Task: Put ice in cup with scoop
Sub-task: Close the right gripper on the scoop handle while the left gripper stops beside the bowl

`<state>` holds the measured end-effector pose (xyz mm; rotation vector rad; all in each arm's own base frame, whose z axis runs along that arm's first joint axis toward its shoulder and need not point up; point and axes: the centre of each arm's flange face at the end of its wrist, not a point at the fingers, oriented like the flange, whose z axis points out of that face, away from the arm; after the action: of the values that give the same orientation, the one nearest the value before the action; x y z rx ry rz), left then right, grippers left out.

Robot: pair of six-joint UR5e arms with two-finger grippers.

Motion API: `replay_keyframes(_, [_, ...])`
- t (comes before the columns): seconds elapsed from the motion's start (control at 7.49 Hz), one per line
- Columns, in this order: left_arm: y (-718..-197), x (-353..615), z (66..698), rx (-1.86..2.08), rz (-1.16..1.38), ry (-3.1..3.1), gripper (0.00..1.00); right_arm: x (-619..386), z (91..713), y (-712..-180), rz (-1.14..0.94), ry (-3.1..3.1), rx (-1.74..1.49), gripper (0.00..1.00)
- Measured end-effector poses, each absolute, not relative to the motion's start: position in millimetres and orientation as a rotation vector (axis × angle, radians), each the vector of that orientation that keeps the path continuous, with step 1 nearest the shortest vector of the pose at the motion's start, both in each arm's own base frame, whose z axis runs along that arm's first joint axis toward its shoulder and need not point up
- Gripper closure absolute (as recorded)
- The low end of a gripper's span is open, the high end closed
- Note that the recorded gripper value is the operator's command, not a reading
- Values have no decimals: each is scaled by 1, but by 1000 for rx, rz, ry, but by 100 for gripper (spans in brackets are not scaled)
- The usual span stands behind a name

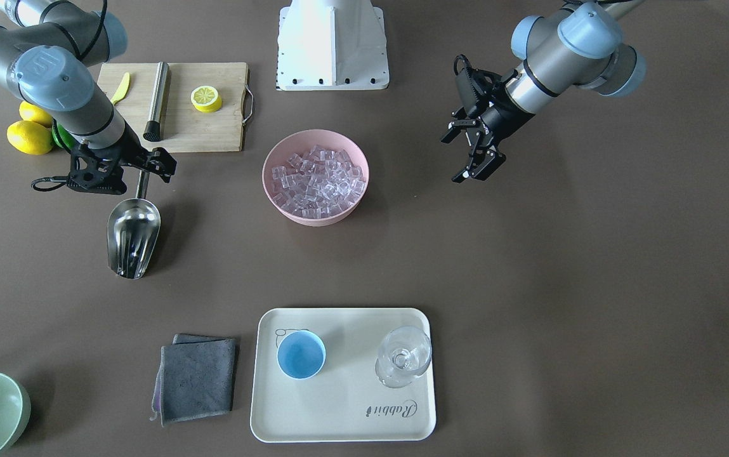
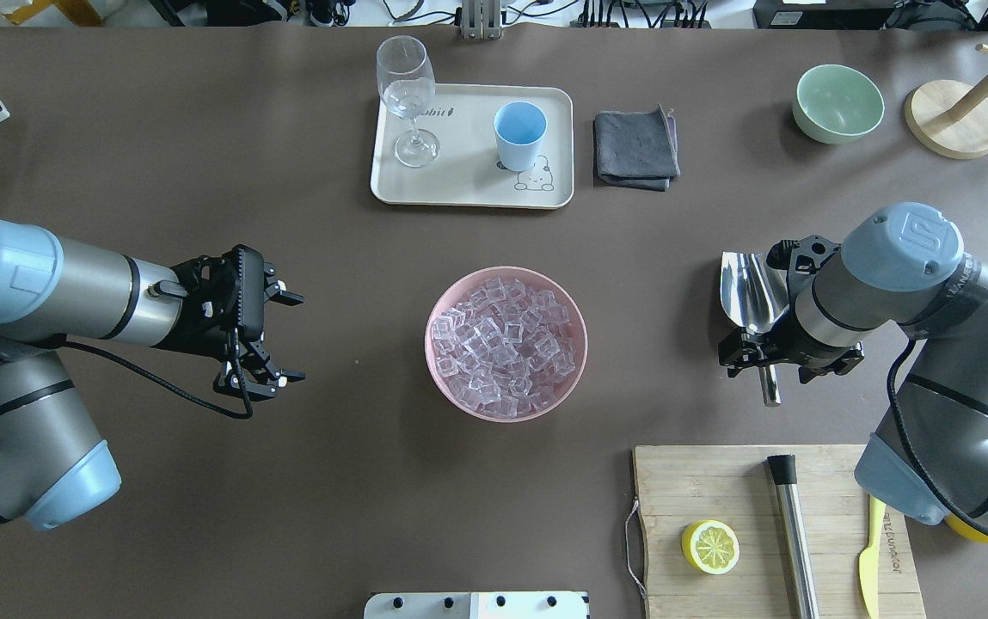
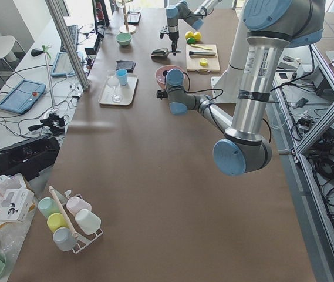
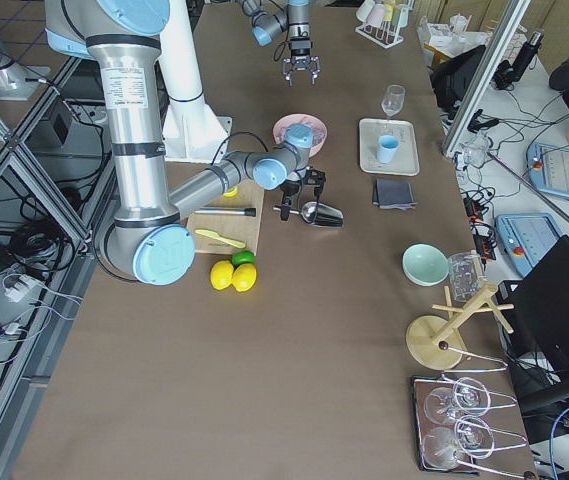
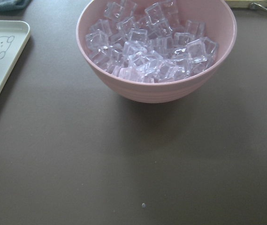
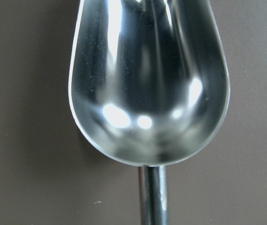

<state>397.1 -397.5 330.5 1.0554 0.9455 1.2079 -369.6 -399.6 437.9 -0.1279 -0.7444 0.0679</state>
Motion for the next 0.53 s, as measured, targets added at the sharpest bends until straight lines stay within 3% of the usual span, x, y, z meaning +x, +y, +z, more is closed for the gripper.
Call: replay_keyframes(0.53, [-396,451,331,1180,1252,1018,1,-366,442,-391,77,-741,-151,57])
